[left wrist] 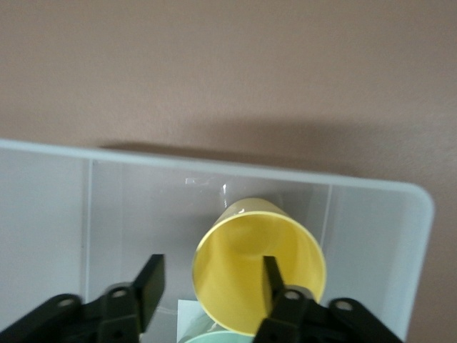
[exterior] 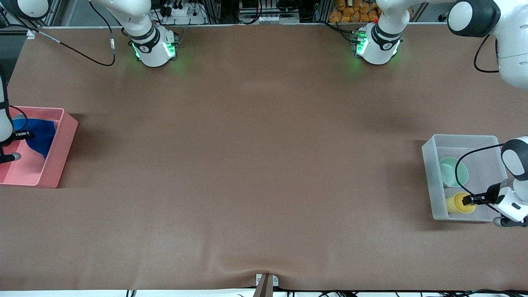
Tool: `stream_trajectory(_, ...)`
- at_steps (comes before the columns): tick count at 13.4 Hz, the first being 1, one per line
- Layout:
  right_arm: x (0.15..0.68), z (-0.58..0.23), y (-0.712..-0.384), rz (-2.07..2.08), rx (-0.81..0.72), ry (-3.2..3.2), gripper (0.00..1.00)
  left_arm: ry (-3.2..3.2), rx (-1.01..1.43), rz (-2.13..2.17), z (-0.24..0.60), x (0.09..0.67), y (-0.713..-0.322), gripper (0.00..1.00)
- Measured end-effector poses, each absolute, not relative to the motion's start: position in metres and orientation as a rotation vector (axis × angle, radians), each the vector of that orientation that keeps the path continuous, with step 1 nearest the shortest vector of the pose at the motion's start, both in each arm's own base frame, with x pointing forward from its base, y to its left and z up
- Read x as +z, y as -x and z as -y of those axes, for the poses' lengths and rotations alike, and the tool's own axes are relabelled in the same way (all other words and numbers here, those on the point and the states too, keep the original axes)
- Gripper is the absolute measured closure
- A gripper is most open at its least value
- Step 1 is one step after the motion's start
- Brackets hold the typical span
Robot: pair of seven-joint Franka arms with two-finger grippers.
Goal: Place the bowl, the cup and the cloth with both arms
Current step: 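Lower the cup into the clear bin while the right gripper drops cloth, then open the left gripper and lift away while the right gripper withdraws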
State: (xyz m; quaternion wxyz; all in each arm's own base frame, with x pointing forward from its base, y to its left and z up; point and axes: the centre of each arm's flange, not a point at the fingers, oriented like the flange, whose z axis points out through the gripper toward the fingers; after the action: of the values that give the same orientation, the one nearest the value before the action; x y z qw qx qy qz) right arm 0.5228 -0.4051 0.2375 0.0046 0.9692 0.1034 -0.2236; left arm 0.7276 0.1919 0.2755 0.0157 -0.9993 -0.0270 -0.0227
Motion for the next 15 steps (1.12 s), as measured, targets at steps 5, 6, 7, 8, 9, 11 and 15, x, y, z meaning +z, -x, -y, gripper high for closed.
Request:
stream_trajectory(5,0.247,0.404,-0.531,-0.345,-0.663,-3.036,0.72,3.108,-0.054,0.008,-0.147,0.330,-0.731,0.00)
stream_trajectory(6,0.256,0.404,-0.535,-0.347,-0.635,-3.038,0.59,3.109,-0.030,0.025,-0.134,0.344,-0.729,0.00)
stream_trajectory(7,0.270,0.403,-0.538,-0.357,-0.609,-3.038,0.50,3.109,-0.012,0.058,-0.119,0.358,-0.727,0.00)
stream_trajectory(8,0.290,0.399,-0.543,-0.366,-0.593,-3.035,0.41,3.107,0.004,0.095,-0.101,0.370,-0.725,0.00)
stream_trajectory(9,0.313,0.391,-0.549,-0.375,-0.589,-3.030,0.30,3.105,0.015,0.121,-0.082,0.380,-0.725,0.00)
stream_trajectory(11,0.363,0.366,-0.563,-0.405,-0.591,-3.018,0.09,3.103,0.014,0.108,-0.044,0.398,-0.722,0.00)
stream_trajectory(15,0.438,0.312,-0.582,-0.462,-0.509,-2.985,0.00,3.098,0.016,0.025,0.018,0.443,-0.686,0.00)
